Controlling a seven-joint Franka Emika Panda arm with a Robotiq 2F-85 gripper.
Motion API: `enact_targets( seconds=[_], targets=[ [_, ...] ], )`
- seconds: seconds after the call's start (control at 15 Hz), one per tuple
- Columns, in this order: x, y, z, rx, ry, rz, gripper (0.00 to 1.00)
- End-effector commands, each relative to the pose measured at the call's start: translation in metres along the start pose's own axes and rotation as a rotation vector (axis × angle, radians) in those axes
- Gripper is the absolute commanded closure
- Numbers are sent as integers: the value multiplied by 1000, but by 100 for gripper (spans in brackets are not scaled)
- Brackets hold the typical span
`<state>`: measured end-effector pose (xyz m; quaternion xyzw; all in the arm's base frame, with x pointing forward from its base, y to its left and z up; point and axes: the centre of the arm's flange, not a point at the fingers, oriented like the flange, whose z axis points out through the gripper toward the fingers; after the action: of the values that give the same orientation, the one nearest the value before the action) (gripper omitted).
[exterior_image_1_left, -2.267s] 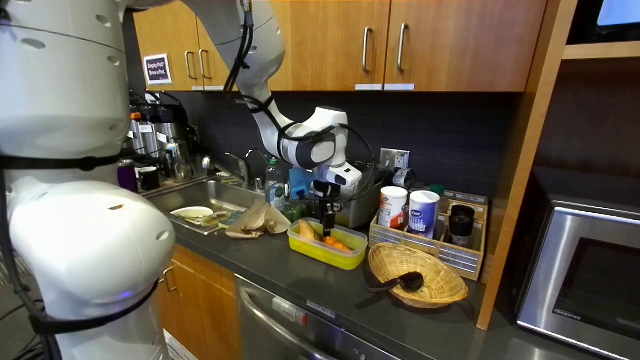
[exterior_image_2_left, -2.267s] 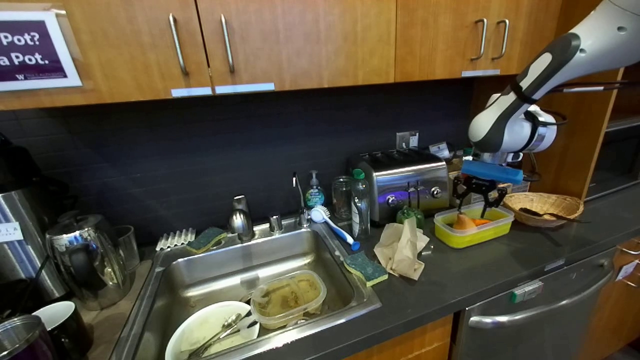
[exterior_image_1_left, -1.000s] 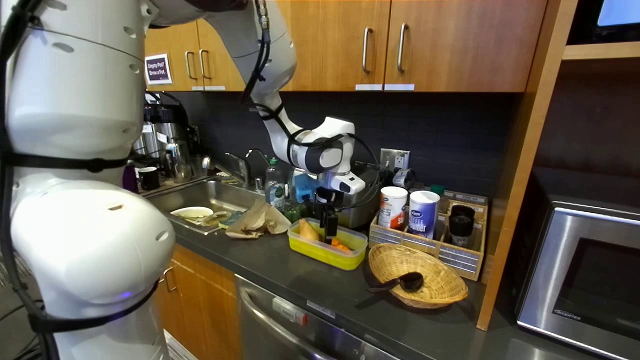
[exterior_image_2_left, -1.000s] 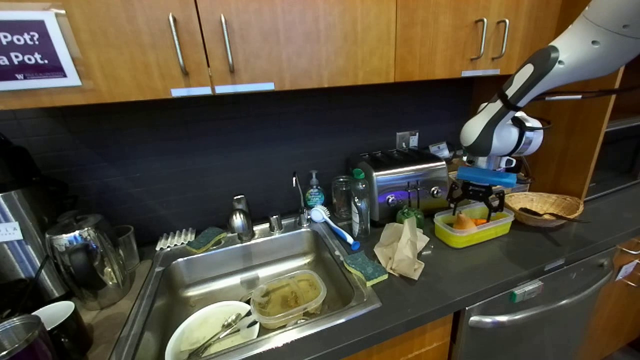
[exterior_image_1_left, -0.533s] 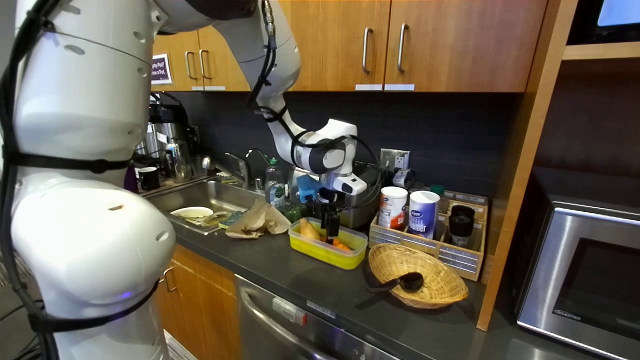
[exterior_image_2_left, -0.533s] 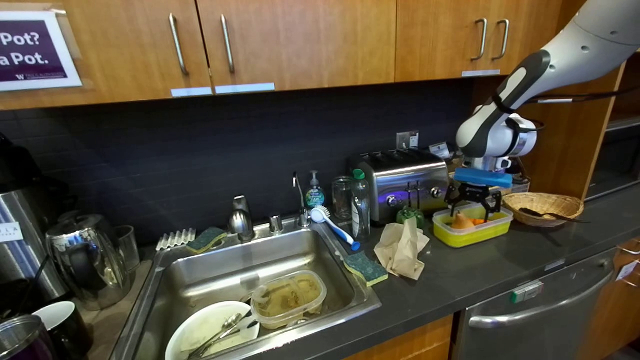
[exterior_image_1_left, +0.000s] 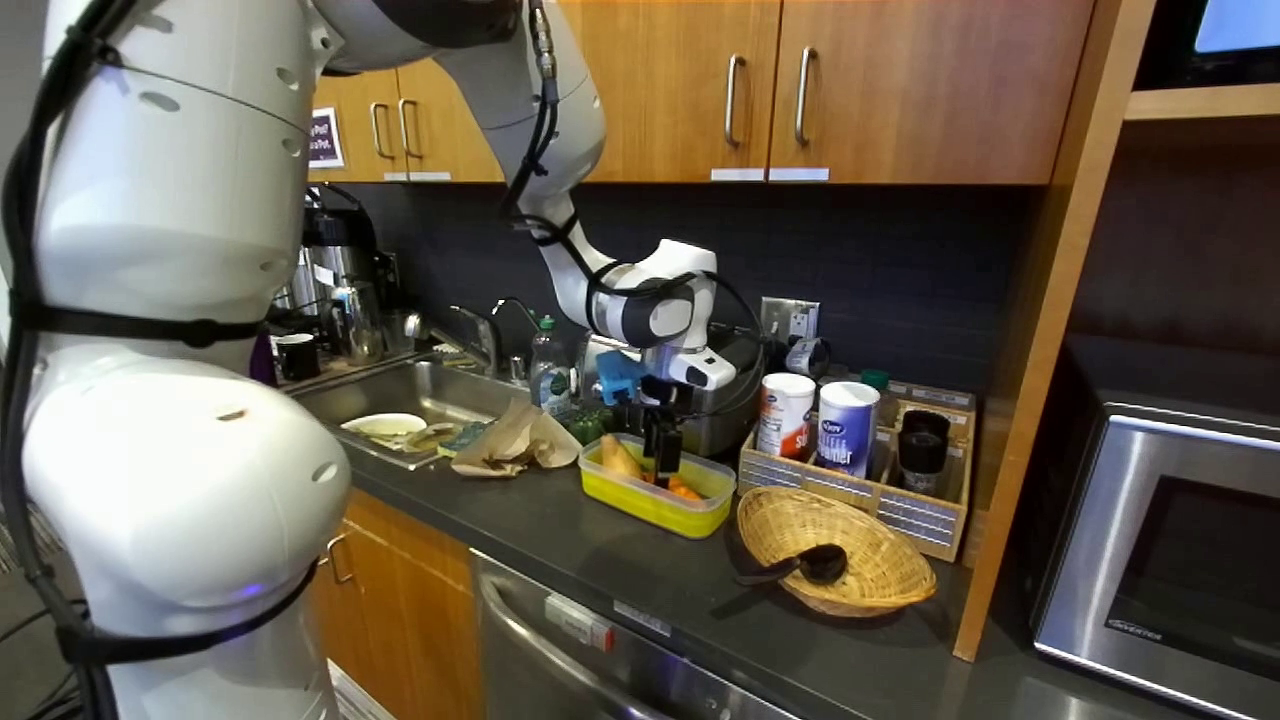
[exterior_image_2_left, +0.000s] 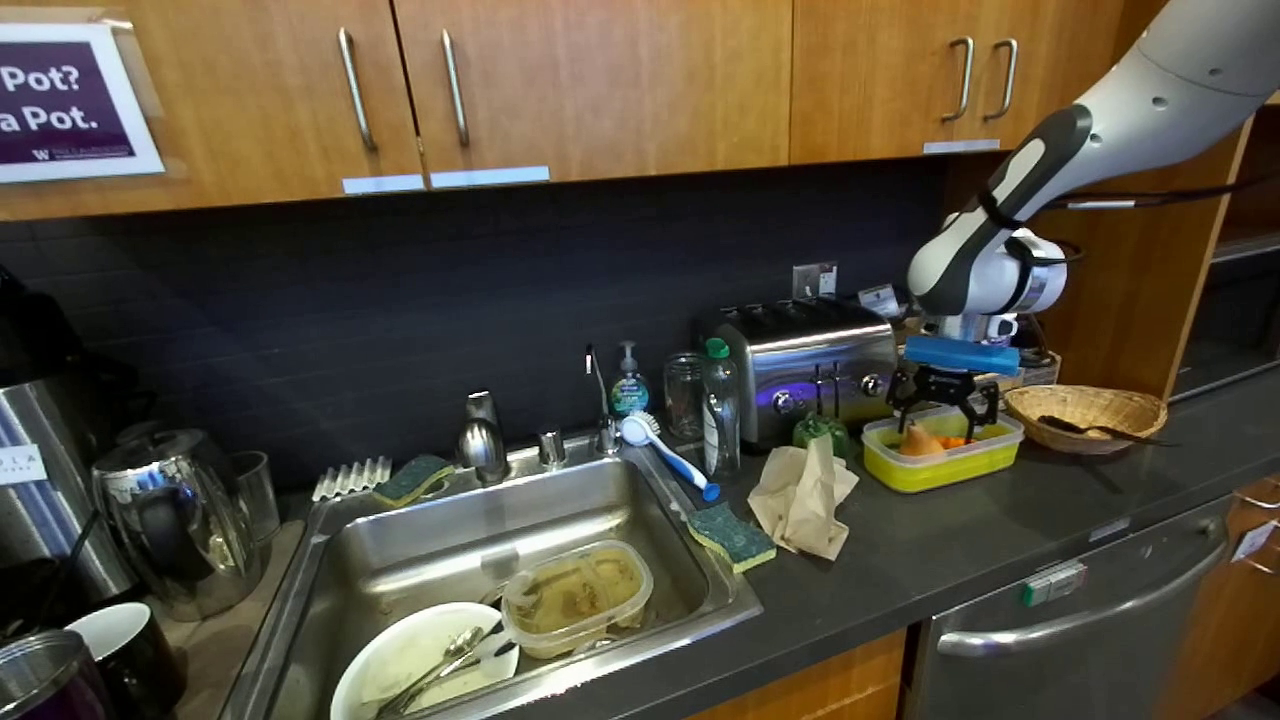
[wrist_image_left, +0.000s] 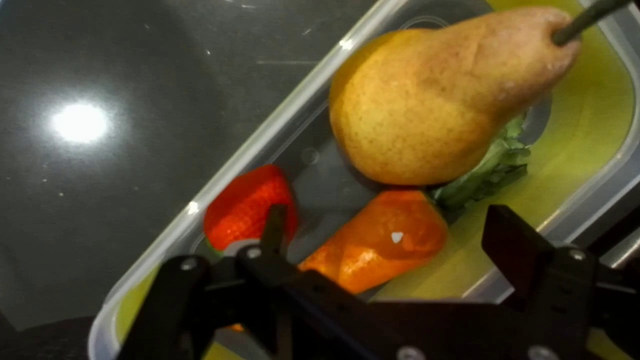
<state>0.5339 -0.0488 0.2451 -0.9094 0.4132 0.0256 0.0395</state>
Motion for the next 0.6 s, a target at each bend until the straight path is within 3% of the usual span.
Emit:
enact_targets(
  seconds=[0.0,0.53],
  targets=[
    [4,0,2,7,17,36,0],
    [-6,8,-5,64,5,98,0]
  ],
)
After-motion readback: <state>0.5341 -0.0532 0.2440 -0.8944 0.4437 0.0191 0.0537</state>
